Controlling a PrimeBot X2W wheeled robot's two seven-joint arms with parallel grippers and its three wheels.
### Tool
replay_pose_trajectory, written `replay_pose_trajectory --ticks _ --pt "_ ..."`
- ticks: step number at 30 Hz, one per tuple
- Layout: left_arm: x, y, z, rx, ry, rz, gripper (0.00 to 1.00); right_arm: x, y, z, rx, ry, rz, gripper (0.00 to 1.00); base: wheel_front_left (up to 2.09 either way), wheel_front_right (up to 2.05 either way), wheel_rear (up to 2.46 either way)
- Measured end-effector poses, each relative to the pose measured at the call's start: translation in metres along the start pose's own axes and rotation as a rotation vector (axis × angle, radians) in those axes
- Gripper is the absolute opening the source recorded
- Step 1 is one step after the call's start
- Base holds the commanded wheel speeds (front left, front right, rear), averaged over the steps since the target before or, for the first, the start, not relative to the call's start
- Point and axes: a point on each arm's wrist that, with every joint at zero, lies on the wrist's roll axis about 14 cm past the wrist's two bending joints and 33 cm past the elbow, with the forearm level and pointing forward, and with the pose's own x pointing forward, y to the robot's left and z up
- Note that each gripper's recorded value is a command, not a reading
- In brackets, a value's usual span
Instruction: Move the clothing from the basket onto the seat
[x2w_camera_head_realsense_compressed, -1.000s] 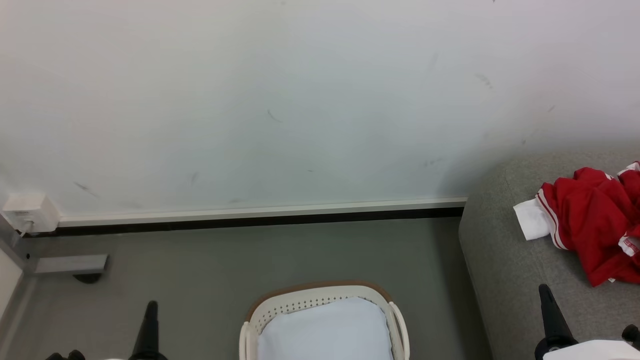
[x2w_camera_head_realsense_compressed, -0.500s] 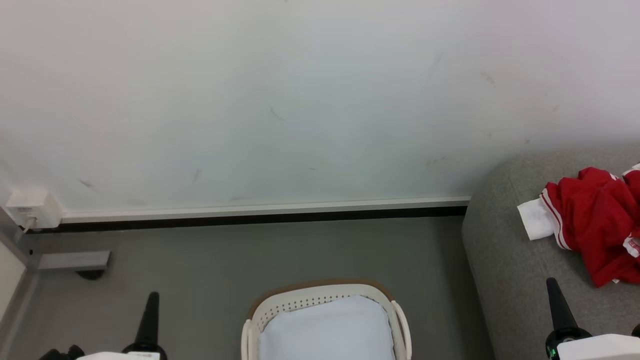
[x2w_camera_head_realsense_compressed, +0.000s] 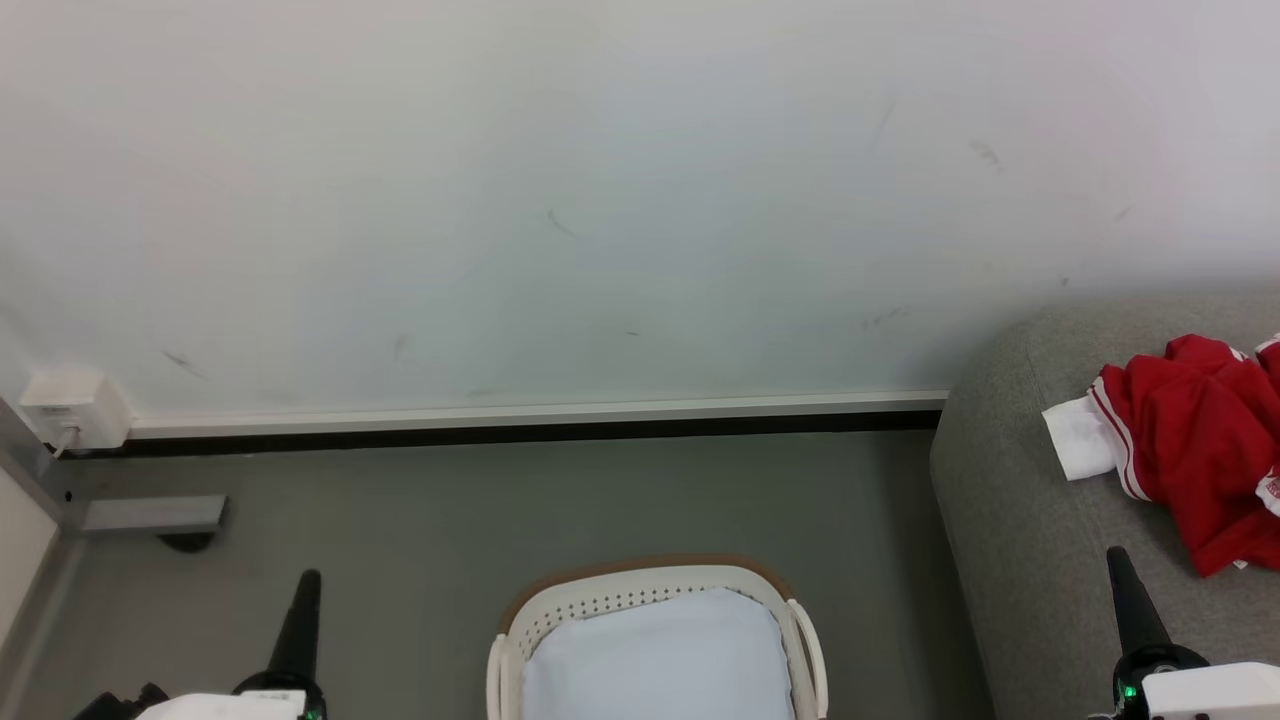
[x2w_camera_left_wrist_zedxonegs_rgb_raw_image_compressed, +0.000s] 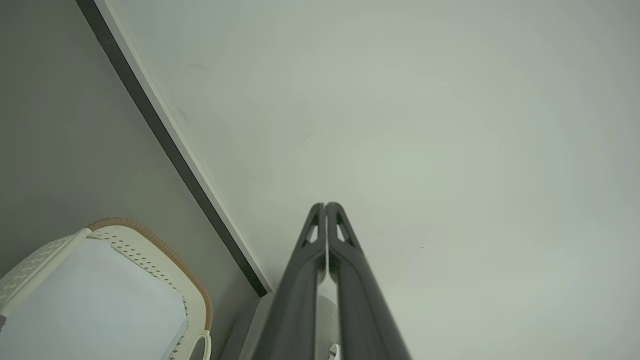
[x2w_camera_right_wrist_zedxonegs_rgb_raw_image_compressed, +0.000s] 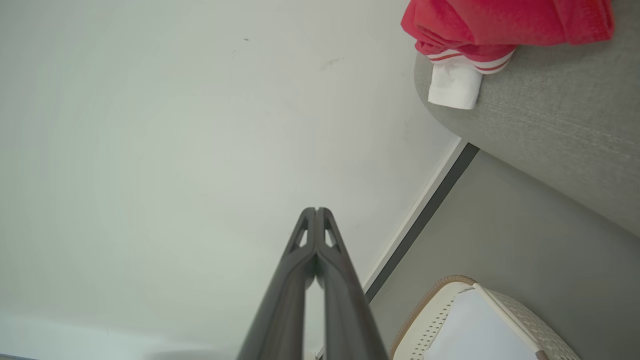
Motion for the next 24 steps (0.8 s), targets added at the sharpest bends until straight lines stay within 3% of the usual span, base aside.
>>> replay_pose_trajectory --ticks 24 --pt "0.0056 -0.0098 0.0036 -0.18 0.011 -0.036 0.0 0.0049 0.0052 0.0055 0.158 -0.005 0.022 0.0 0.0 0.0 0.0"
